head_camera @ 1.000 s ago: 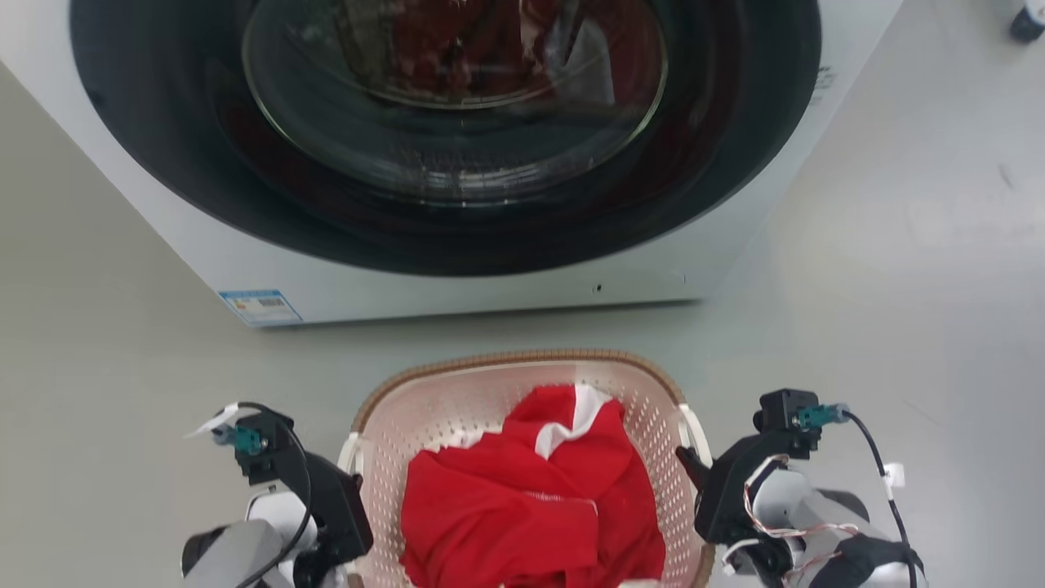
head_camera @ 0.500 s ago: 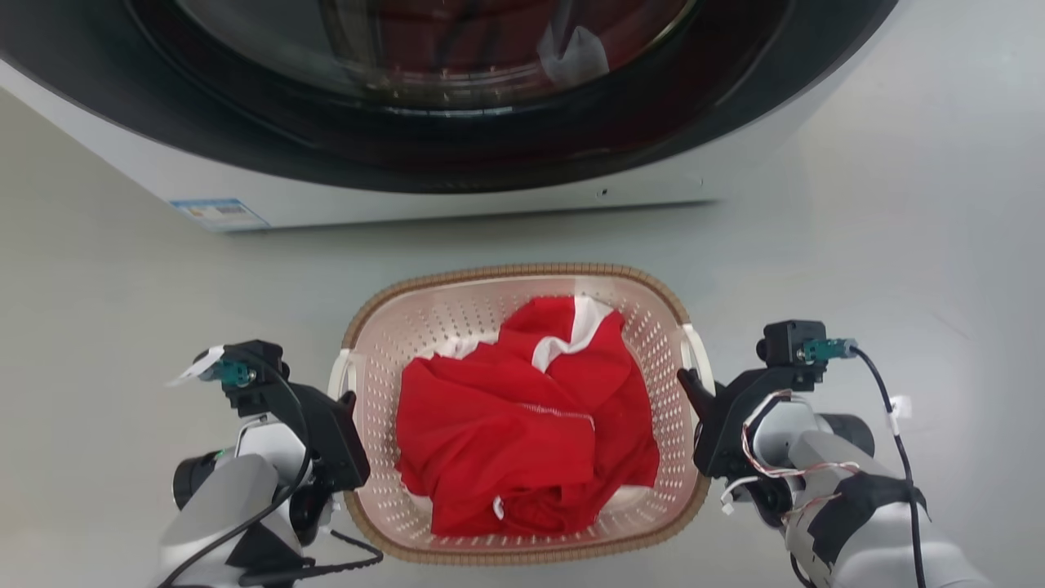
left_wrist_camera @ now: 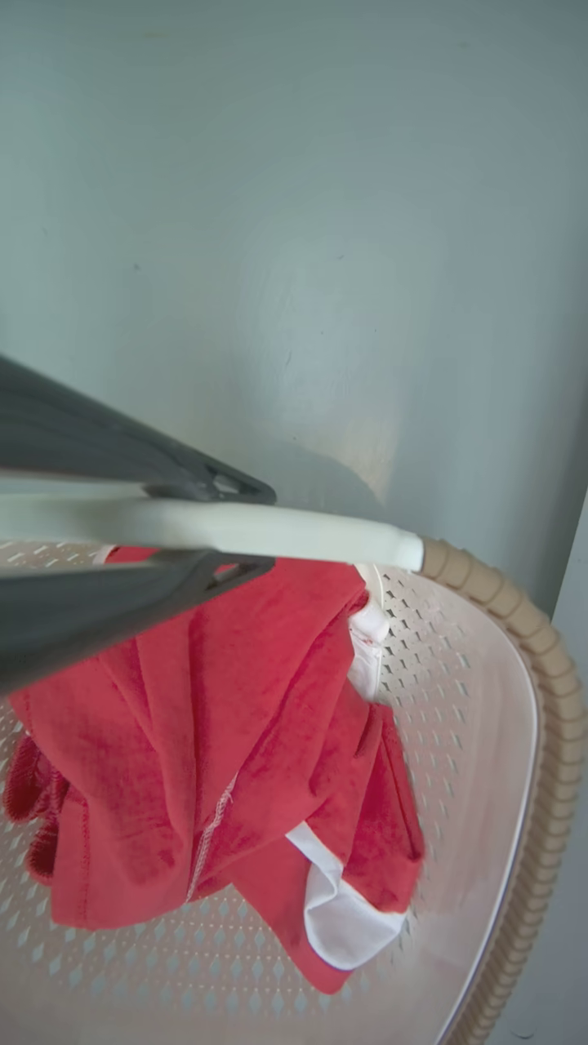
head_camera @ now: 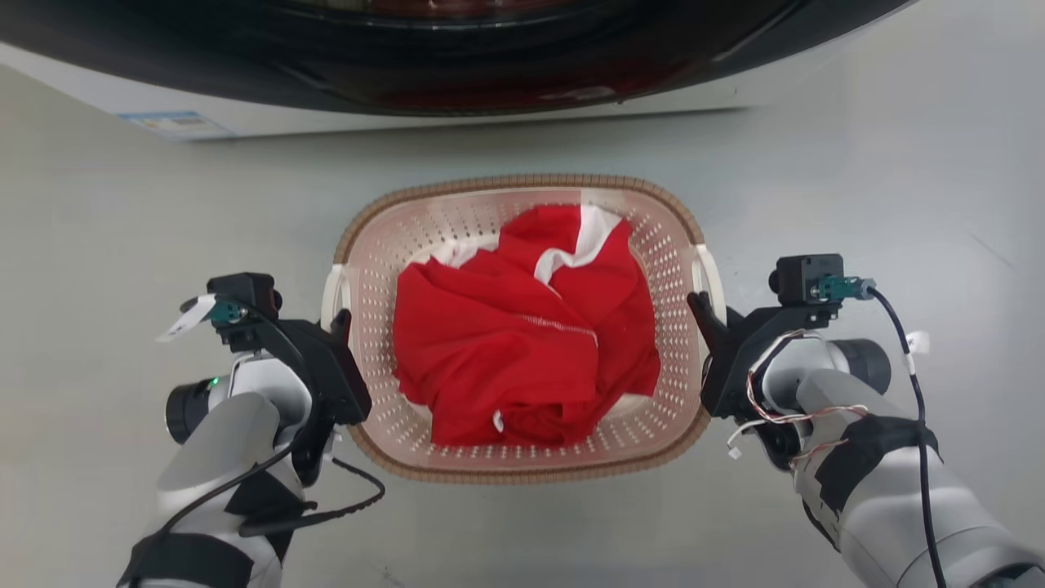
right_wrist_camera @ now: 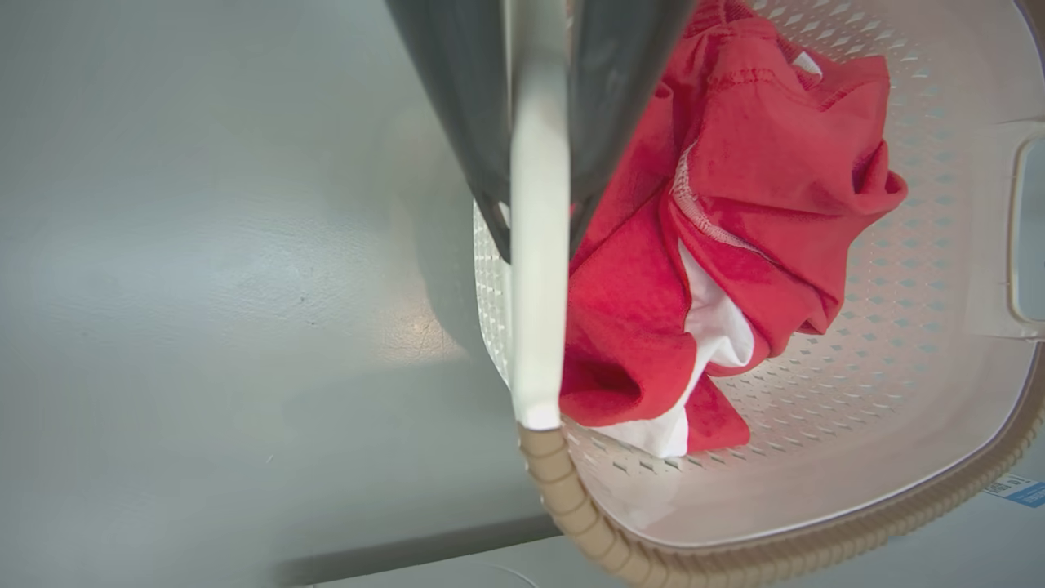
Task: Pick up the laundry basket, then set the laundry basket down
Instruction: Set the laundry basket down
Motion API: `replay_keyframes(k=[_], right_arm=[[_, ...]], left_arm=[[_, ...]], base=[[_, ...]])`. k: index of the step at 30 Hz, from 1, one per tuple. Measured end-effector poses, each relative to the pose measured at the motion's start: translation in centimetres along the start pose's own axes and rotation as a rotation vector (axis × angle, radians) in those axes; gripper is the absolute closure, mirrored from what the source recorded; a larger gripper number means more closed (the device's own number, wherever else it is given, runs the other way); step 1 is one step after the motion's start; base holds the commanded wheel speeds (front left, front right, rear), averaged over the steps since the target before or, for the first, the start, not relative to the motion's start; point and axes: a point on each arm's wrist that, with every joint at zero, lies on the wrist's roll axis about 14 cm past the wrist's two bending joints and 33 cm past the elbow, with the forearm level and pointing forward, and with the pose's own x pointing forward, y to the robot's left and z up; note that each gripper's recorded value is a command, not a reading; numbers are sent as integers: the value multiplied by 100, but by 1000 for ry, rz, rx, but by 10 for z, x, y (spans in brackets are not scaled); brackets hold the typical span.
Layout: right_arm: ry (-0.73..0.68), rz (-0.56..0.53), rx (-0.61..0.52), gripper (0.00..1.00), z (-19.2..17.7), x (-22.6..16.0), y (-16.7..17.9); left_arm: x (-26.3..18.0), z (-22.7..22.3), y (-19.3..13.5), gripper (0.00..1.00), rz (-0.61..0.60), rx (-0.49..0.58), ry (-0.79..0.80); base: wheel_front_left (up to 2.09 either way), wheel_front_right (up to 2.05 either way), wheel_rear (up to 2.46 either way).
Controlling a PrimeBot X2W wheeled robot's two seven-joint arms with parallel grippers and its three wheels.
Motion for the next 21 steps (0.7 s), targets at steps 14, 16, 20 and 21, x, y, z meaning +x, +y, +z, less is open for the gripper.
replay_keyframes(k=[14, 16, 20, 21], right_arm=[[-3, 8, -61, 100, -4, 38, -8], [0, 7, -60, 100, -7, 41, -9], [11, -3, -60, 100, -14, 44, -13], [10, -5, -60, 100, -15, 44, -13]], left_arm=[[30, 7, 16, 100, 31, 25, -47], [32, 6, 18, 100, 35, 25, -50], [34, 2, 20, 100, 37, 28, -43], [35, 0, 20, 100, 37, 32, -39]], base=[[0, 0, 0], [0, 0, 0], [0, 0, 0], [0, 0, 0]])
